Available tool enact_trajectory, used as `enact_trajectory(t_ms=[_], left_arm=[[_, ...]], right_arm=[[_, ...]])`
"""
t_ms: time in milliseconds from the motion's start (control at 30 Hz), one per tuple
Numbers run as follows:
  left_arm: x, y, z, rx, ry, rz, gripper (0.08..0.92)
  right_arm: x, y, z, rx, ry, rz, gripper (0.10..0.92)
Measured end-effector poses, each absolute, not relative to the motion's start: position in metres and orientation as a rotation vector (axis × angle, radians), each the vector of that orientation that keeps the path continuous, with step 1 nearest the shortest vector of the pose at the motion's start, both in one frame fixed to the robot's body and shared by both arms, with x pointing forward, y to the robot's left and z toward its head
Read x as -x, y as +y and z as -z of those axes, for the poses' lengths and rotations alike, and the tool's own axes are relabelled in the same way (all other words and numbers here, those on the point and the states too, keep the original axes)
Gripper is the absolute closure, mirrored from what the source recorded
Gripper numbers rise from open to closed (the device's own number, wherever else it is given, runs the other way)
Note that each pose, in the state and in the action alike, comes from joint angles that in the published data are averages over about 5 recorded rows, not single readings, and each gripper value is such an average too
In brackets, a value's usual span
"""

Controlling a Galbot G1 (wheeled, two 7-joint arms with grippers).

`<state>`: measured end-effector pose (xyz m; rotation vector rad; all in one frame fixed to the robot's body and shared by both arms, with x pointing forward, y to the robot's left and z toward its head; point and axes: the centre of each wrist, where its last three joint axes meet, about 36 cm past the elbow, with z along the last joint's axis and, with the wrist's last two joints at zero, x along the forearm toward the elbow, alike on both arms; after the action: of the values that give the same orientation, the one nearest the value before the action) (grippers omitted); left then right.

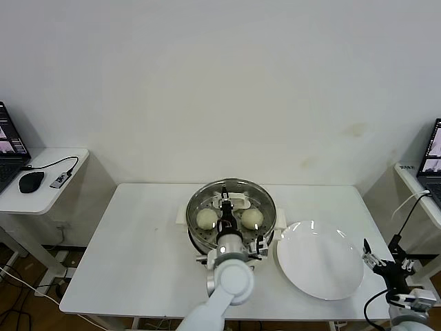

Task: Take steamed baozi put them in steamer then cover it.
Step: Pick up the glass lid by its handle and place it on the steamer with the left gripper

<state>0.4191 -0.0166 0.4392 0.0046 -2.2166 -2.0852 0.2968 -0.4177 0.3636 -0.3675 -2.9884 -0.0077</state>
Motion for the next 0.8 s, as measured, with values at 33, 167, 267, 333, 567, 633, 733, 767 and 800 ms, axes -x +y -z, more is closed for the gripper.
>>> enact_trajectory(t_ms=[33, 167, 267, 333, 567, 633, 733, 767, 800], left_arm=[[-0.4192, -0.0164, -0.438, -0.004, -2.213, 2.086, 0.861], [-0.4207, -0.0148, -0.4343, -0.006, -2.199, 2.093, 0.861], [-0.4217, -0.0142, -0.433, -0.01, -2.195, 2.095, 0.861], [-0.4222, -0.014, -0.4325, -0.011, -2.193, 2.096, 0.861], [-0.4221, -0.0123, -0.4298, -0.01, -2.19, 2.093, 0.861], [-0.4208, -0.0122, -0.4295, -0.007, -2.192, 2.09, 0.861], [-0.4195, -0.0126, -0.4293, -0.004, -2.196, 2.088, 0.86], [-0.4192, -0.0127, -0.4292, -0.004, -2.197, 2.087, 0.85], [-0.419, -0.0129, -0.4291, -0.003, -2.199, 2.086, 0.841]], right_arm=[[-0.2968, -0.4177, -0.3635, 0.367, -2.988, 0.008, 0.2], [-0.2969, -0.4175, -0.3634, 0.366, -2.989, 0.007, 0.2], [-0.297, -0.4173, -0.3634, 0.366, -2.989, 0.008, 0.2], [-0.297, -0.4172, -0.3633, 0.366, -2.989, 0.008, 0.2], [-0.2965, -0.4169, -0.363, 0.365, -2.988, 0.008, 0.2], [-0.2966, -0.4169, -0.363, 0.365, -2.989, 0.008, 0.2], [-0.2968, -0.4166, -0.3629, 0.365, -2.989, 0.009, 0.2], [-0.2968, -0.4166, -0.3629, 0.365, -2.989, 0.009, 0.2], [-0.2968, -0.4165, -0.3628, 0.364, -2.989, 0.01, 0.2]])
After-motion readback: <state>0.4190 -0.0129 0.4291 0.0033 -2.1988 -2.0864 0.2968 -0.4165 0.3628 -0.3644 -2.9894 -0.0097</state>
